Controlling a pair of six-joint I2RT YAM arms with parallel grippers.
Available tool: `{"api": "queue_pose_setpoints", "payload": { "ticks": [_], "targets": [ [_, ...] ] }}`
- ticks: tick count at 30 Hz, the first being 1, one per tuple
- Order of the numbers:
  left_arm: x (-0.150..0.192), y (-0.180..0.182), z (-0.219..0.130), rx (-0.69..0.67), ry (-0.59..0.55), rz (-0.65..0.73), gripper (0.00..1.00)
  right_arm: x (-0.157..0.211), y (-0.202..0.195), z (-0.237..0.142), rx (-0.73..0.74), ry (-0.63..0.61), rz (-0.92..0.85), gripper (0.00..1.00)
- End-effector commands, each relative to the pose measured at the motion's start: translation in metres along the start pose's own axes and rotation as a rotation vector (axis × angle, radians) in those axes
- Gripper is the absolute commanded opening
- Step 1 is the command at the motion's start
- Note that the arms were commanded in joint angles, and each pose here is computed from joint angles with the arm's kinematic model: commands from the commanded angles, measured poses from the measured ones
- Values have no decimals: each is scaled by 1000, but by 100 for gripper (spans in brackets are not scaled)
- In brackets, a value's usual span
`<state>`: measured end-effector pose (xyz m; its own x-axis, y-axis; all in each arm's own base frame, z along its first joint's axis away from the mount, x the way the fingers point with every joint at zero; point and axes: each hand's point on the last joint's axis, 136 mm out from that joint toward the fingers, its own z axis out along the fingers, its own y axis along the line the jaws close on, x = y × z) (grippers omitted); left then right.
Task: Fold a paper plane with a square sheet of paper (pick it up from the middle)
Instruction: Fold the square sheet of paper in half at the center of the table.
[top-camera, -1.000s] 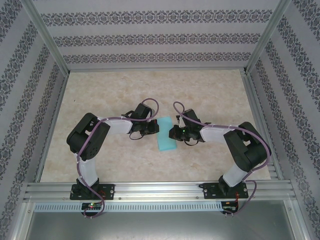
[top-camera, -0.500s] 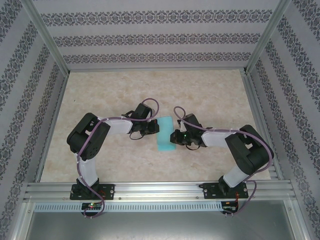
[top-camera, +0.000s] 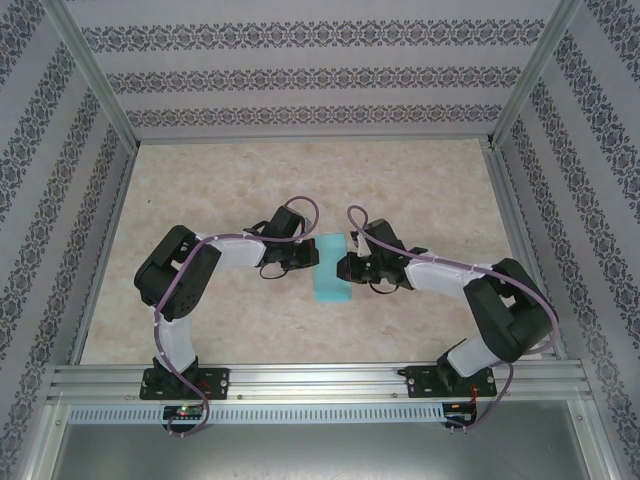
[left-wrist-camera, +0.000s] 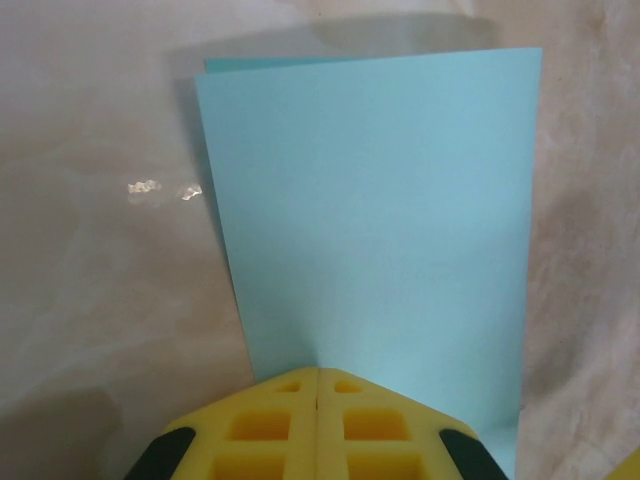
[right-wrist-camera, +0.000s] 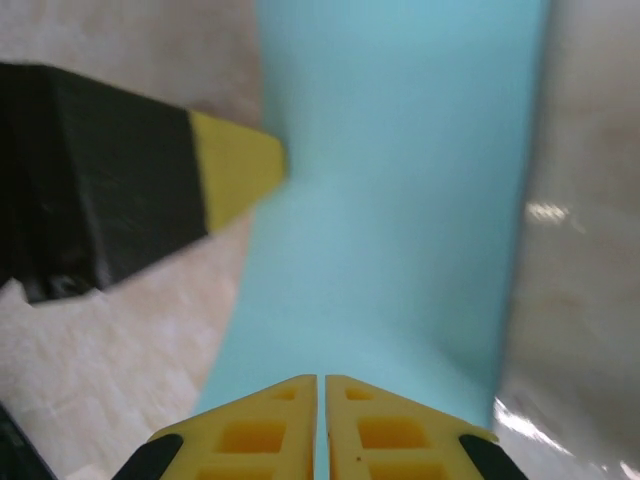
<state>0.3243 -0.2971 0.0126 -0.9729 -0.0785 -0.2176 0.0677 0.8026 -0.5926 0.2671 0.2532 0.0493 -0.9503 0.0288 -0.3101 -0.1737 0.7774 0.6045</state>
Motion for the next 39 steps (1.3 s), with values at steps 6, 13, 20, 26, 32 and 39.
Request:
{"api": "queue_pose_setpoints", "payload": {
  "ticks": [6,13,20,26,32,39],
  "targets": [
    [73,101,16,-364,198,-82,1,24,-1,32,-6,110,-18,12],
    [73,103,16,-373,196,-81,1,59,-23,23,36,178,2,12],
    [72,103,16,-373,195,-73,1,99,-53,9,87,213,40,11],
    [69,100,16,-364,190,-57,1,87,-45,3,61,162,43,11],
    [59,84,16,-312,177,-18,1,21,-1,-19,-2,-47,-44,13],
    [29,39,4,-204,132,47,6,-3,-9,-2,79,-91,-26,14]
  ]
}}
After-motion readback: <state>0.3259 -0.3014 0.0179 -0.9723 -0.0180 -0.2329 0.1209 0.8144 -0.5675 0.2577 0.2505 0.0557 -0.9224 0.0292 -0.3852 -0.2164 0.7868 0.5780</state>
